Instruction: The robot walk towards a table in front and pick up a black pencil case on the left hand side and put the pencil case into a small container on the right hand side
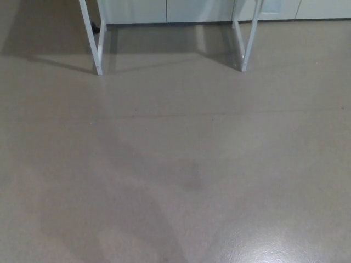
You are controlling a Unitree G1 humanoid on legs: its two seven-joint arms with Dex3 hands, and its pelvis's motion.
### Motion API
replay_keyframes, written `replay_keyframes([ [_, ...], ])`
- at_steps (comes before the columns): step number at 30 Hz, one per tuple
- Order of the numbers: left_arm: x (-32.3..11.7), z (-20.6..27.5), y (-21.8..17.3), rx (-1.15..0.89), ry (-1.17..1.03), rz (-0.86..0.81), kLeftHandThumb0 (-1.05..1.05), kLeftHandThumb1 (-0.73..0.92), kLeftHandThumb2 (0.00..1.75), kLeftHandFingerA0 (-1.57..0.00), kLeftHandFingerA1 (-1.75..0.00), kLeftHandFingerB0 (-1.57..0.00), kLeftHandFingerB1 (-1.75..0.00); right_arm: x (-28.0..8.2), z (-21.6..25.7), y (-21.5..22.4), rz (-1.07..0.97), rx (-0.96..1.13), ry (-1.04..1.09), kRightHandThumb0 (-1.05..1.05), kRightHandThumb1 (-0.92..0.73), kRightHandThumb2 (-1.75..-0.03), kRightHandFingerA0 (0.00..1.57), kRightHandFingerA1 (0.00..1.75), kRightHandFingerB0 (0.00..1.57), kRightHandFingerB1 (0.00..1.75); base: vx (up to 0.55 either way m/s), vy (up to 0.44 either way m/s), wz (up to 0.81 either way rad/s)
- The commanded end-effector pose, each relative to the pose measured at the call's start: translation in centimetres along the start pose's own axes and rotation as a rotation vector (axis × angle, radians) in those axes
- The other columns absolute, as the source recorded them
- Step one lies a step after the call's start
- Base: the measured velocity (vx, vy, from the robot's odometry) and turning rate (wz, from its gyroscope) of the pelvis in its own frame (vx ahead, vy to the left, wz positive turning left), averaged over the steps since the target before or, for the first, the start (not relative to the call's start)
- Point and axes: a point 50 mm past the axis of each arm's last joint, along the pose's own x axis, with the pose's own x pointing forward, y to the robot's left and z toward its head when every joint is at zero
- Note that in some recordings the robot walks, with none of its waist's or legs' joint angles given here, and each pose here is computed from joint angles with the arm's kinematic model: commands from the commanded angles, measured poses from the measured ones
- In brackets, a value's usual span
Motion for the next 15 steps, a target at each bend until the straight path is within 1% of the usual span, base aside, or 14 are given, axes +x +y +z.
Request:
replay_keyframes([
  [1,-0.34,0.87,0.23,-0.008,-0.07,-0.034,-0.23,0.59,0.58,-0.28,-0.38,-0.17,-0.28,-0.41,0.17,-0.21,0.012,0.033,-0.04,-0.32,-0.54,-0.56,0.45,0.4,0.27,0.32,0.0,0.0,0.0],
  [5,-0.36,0.71,0.26,0.019,-0.06,-0.035,-0.25,0.58,0.58,-0.3,-0.37,-0.17,-0.28,-0.55,-0.12,-0.29,0.013,0.023,-0.037,-0.32,-0.54,-0.56,0.45,0.41,0.27,0.32,0.0,0.0,0.0],
  [8,-0.23,0.7,0.29,-0.013,-0.056,-0.035,-0.23,0.58,0.58,-0.29,-0.37,-0.18,-0.28,-0.46,-0.21,-0.3,0.014,0.019,-0.036,-0.33,-0.54,-0.56,0.46,0.41,0.27,0.32,0.0,0.0,0.0],
  [11,-0.16,0.69,0.3,0.0,-0.054,-0.035,-0.24,0.58,0.58,-0.3,-0.37,-0.18,-0.28,-0.47,-0.34,-0.34,0.01,0.026,-0.028,-0.33,-0.54,-0.56,0.46,0.4,0.27,0.32,0.0,0.0,0.0],
  [12,-0.21,0.65,0.29,0.008,-0.057,-0.036,-0.24,0.59,0.58,-0.3,-0.37,-0.18,-0.28,-0.59,-0.45,-0.31,0.015,0.033,-0.027,-0.33,-0.55,-0.56,0.46,0.41,0.26,0.31,0.11,-0.023,-0.42],
  [15,-0.25,0.65,0.28,0.015,-0.058,-0.034,-0.24,0.58,0.58,-0.3,-0.38,-0.19,-0.28,-0.62,-0.53,-0.34,0.023,0.036,-0.024,-0.34,-0.55,-0.56,0.46,0.41,0.26,0.31,0.05,-0.001,0.16],
])
